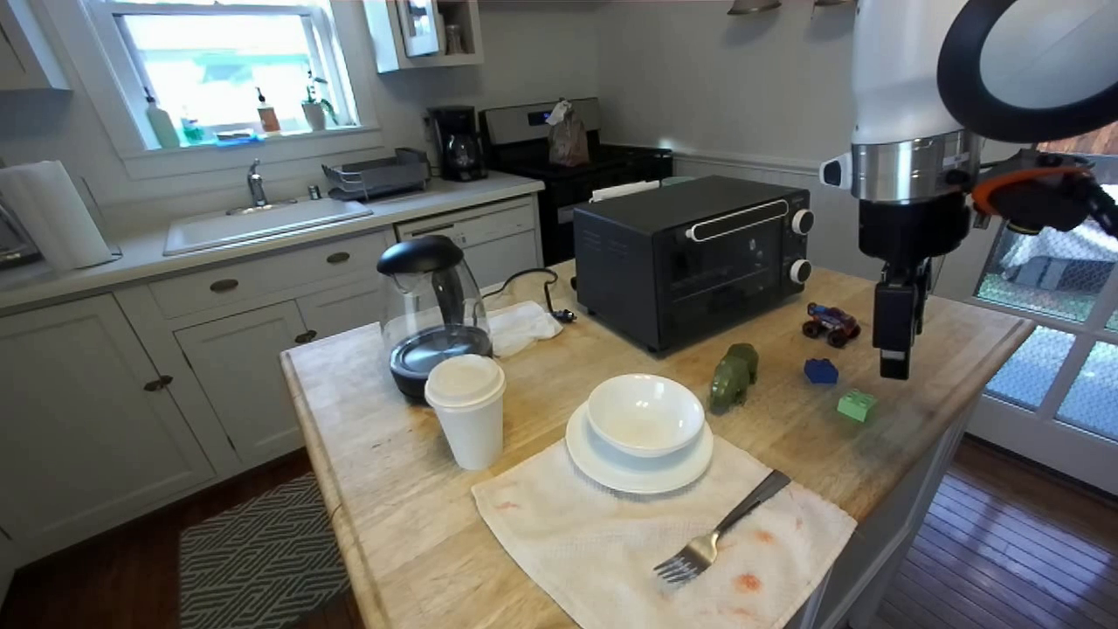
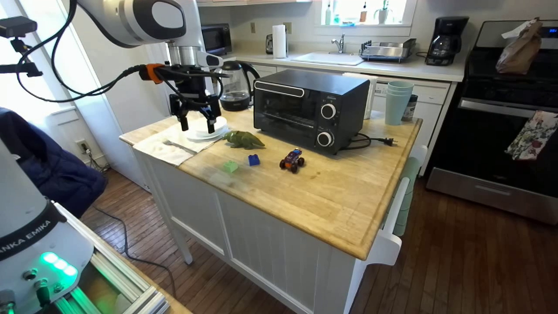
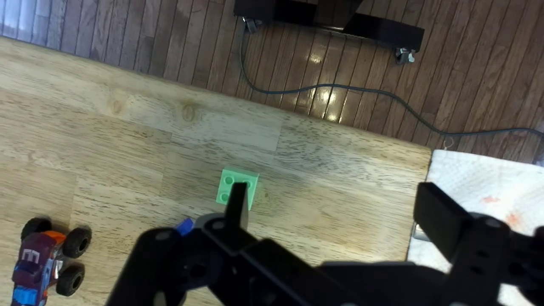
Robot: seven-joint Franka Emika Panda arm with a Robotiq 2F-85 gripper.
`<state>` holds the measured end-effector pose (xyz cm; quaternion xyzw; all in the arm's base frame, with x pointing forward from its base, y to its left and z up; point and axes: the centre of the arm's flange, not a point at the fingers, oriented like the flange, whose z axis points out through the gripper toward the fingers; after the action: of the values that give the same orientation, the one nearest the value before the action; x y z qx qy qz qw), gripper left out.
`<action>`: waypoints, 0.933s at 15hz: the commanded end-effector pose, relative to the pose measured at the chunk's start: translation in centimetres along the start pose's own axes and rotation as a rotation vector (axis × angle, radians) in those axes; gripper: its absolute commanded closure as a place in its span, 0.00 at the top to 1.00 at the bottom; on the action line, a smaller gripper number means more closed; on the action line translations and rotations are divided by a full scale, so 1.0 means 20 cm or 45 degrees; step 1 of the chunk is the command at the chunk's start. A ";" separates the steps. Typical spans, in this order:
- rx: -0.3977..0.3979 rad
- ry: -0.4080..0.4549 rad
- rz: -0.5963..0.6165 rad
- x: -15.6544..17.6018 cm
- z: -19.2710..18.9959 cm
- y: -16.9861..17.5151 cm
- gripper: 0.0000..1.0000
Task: Pick up the lime green lego block and put it on the blue lego block
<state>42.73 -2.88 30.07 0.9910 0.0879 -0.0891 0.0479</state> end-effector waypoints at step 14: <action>0.031 -0.103 0.271 0.03 0.46 0.27 1.00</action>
<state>42.08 -8.23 22.73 0.9888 -0.0173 -0.1422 0.0408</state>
